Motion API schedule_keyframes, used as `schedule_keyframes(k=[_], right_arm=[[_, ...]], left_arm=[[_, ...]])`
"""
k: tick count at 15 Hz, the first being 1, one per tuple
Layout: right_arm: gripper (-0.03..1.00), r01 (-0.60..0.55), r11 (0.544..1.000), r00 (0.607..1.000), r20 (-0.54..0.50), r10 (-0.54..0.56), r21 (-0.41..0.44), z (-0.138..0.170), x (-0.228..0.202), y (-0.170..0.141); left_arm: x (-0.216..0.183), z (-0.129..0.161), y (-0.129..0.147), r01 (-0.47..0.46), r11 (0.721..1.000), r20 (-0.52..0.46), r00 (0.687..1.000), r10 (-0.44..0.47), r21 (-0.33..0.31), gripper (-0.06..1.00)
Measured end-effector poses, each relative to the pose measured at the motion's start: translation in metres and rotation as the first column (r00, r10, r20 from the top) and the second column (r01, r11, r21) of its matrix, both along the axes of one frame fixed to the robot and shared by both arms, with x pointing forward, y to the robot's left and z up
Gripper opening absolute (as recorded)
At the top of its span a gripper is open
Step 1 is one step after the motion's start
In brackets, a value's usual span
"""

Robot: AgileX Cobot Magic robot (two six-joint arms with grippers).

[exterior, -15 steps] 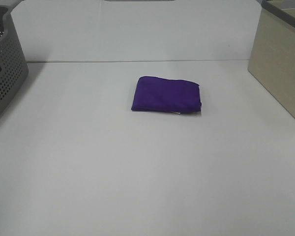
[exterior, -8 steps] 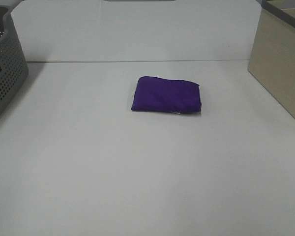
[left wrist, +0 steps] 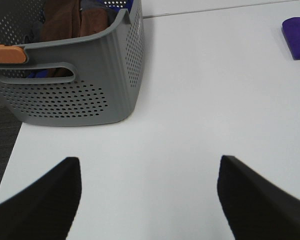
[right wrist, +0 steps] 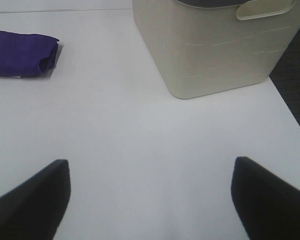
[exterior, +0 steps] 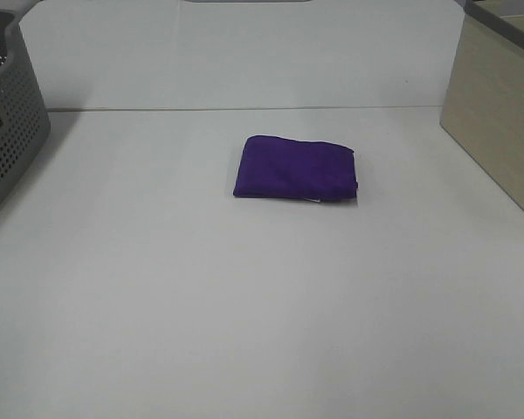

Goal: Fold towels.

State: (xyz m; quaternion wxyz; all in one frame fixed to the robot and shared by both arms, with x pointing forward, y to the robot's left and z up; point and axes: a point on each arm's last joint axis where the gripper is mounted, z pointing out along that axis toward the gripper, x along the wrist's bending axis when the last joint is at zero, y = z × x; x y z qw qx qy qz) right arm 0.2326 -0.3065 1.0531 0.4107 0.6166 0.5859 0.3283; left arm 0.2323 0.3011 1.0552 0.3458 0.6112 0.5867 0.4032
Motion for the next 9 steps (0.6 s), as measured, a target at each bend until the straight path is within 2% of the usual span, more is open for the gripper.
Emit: schedule_keyframes(k=[9], right_arm=[[0.84,-0.001,1.000,1.000,0.000,0.001,0.001,0.0000,0.0000,0.0001]], left_arm=[[0.0001,0.0000,-0.0018,0.013,1.000,0.001,1.000,-0.013,-0.019,0.70]])
